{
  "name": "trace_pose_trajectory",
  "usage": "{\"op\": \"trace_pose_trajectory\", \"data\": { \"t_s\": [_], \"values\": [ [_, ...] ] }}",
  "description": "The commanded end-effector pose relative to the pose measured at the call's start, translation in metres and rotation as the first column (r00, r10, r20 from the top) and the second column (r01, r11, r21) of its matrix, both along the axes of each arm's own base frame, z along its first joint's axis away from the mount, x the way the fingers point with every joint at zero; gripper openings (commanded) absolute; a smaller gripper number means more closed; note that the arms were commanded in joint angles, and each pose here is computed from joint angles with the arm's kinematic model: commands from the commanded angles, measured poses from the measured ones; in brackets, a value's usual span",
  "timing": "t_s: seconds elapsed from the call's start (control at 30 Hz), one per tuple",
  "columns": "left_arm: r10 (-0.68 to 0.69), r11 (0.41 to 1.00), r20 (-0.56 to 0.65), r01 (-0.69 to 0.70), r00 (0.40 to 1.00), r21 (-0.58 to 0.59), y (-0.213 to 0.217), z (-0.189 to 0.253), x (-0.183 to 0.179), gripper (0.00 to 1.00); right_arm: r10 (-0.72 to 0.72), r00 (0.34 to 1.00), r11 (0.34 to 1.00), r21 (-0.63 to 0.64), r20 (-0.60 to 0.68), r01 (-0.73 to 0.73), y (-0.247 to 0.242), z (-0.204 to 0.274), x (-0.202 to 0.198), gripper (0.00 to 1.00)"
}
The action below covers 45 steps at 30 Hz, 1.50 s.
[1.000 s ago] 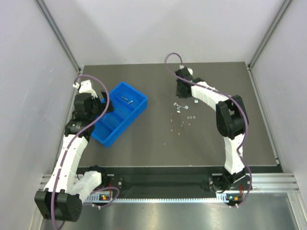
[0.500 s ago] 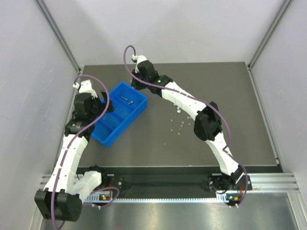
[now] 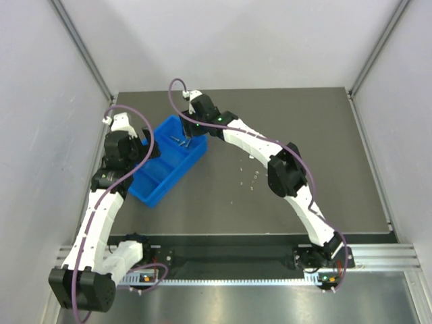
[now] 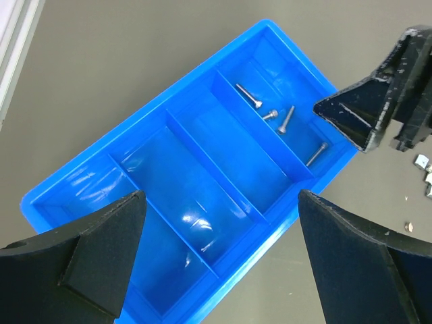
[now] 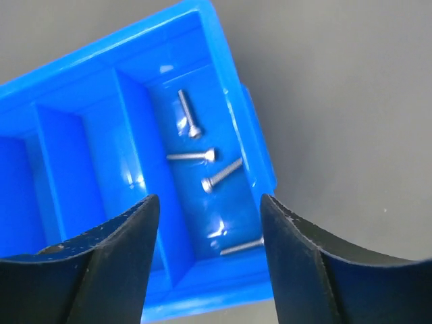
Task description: Sort the screws and nuts into containers
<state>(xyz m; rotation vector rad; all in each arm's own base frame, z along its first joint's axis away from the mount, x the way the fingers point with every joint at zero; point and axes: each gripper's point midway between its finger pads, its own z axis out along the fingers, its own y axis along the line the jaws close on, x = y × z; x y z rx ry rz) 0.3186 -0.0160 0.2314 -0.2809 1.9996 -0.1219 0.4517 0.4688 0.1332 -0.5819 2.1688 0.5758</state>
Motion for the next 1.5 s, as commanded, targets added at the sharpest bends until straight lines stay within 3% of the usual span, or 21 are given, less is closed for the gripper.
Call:
{"op": "trace_pose_trajectory", "data": {
  "t_s": [0.0, 0.13, 0.17, 0.2, 0.27, 0.37, 0.53, 0.77, 1.03, 1.47],
  "values": [
    [0.007, 1.000, 0.022, -0.008, 1.000, 0.010, 0.003, 0.005, 0.001, 0.99, 0.014, 0.994, 0.992, 0.122, 0.112, -0.027, -0.012, 0.103, -0.002, 0.62],
    [0.012, 1.000, 0.022, -0.012, 1.000, 0.012, 0.004, 0.005, 0.000, 0.99, -0.095, 0.992, 0.989, 0.122, 0.084, 0.084, -0.071, 0.113, 0.013, 0.61],
    [0.012, 1.000, 0.022, -0.012, 1.000, 0.012, 0.004, 0.005, 0.000, 0.99, -0.114, 0.993, 0.992, 0.067, 0.041, 0.111, -0.089, 0.084, 0.011, 0.61],
    [0.010, 1.000, 0.022, -0.010, 1.000, 0.012, 0.003, 0.005, 0.000, 0.99, -0.146, 0.988, 0.987, 0.074, 0.060, 0.141, -0.113, 0.095, 0.015, 0.61],
    [0.008, 1.000, 0.022, -0.008, 1.000, 0.012, 0.003, 0.005, 0.000, 0.99, -0.190, 0.981, 0.982, 0.023, 0.034, 0.189, -0.154, 0.068, 0.014, 0.61],
    [0.010, 1.000, 0.019, -0.010, 1.000, 0.013, 0.004, 0.005, 0.001, 0.99, -0.231, 0.973, 0.971, -0.064, -0.026, 0.229, -0.198, 0.019, 0.001, 0.60],
    [0.003, 1.000, 0.014, -0.003, 1.000, 0.010, 0.002, 0.003, 0.001, 0.99, -0.295, 0.955, 0.947, -0.138, -0.026, 0.289, -0.254, -0.017, -0.006, 0.52],
    [0.002, 1.000, 0.013, -0.002, 1.000, 0.008, 0.002, 0.003, 0.002, 0.99, -0.240, 0.969, 0.961, -0.157, -0.053, 0.229, -0.252, -0.036, -0.001, 0.50],
    [0.005, 1.000, 0.010, -0.005, 1.000, 0.012, 0.003, 0.002, 0.002, 0.99, -0.243, 0.967, 0.937, -0.279, -0.084, 0.211, -0.254, -0.071, 0.008, 0.49],
    [0.010, 1.000, -0.002, -0.010, 1.000, 0.017, 0.004, -0.002, 0.002, 0.99, -0.229, 0.968, 0.930, -0.317, -0.106, 0.186, -0.249, -0.092, 0.005, 0.46]
  ]
}}
